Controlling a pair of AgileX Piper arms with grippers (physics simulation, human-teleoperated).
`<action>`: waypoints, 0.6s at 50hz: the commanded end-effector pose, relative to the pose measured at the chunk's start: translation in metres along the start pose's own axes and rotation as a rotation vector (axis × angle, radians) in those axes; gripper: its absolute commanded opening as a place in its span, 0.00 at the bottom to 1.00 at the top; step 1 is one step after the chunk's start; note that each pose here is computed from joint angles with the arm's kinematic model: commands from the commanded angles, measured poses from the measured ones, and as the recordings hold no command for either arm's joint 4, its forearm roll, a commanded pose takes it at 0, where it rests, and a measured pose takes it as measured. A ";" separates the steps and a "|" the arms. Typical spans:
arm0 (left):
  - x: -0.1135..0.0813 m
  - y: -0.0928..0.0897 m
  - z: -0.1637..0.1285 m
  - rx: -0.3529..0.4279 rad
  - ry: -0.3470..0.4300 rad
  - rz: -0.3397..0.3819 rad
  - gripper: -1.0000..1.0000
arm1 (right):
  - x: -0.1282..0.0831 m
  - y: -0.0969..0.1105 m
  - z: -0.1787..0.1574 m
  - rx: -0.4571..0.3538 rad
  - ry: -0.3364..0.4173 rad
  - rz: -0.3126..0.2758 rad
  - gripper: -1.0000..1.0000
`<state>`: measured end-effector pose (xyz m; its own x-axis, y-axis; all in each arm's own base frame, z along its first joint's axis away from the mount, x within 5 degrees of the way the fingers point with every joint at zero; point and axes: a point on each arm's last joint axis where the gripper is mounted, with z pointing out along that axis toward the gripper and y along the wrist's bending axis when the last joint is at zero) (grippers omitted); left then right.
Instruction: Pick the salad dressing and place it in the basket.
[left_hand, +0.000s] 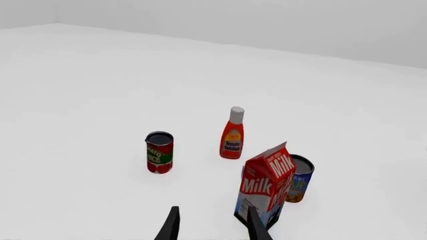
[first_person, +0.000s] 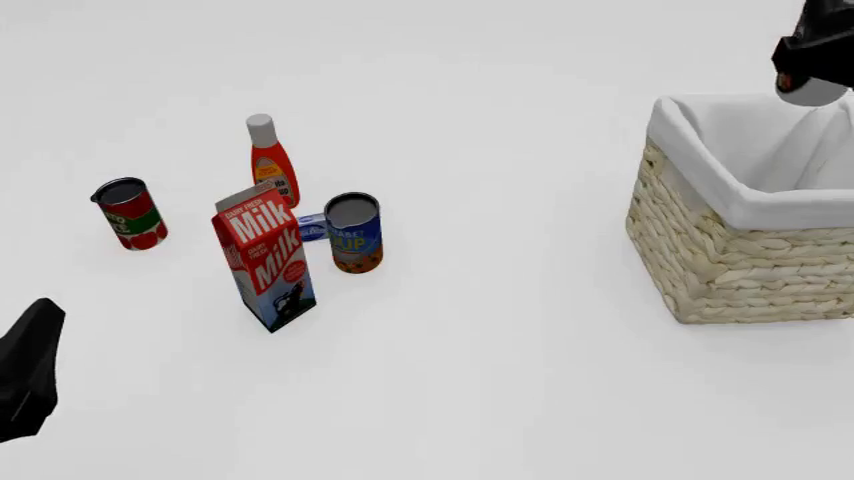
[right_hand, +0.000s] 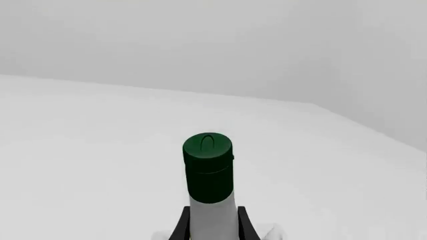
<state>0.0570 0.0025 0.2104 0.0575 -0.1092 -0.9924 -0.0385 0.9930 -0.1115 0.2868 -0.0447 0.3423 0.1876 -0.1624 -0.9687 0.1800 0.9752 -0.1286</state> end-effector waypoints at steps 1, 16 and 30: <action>0.000 0.000 0.000 0.000 0.004 -0.003 1.00 | 0.013 -0.001 0.011 0.004 0.035 0.010 0.00; 0.001 0.000 0.000 0.000 0.009 -0.005 1.00 | 0.033 -0.008 0.016 0.026 0.096 0.003 0.00; 0.001 0.000 0.000 0.003 0.012 -0.003 1.00 | 0.046 -0.011 0.018 0.036 0.126 0.003 0.00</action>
<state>0.0573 0.0024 0.2096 0.0479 -0.1136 -0.9924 -0.0367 0.9926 -0.1154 0.3080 -0.0615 0.3079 0.0731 -0.1547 -0.9853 0.2075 0.9686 -0.1367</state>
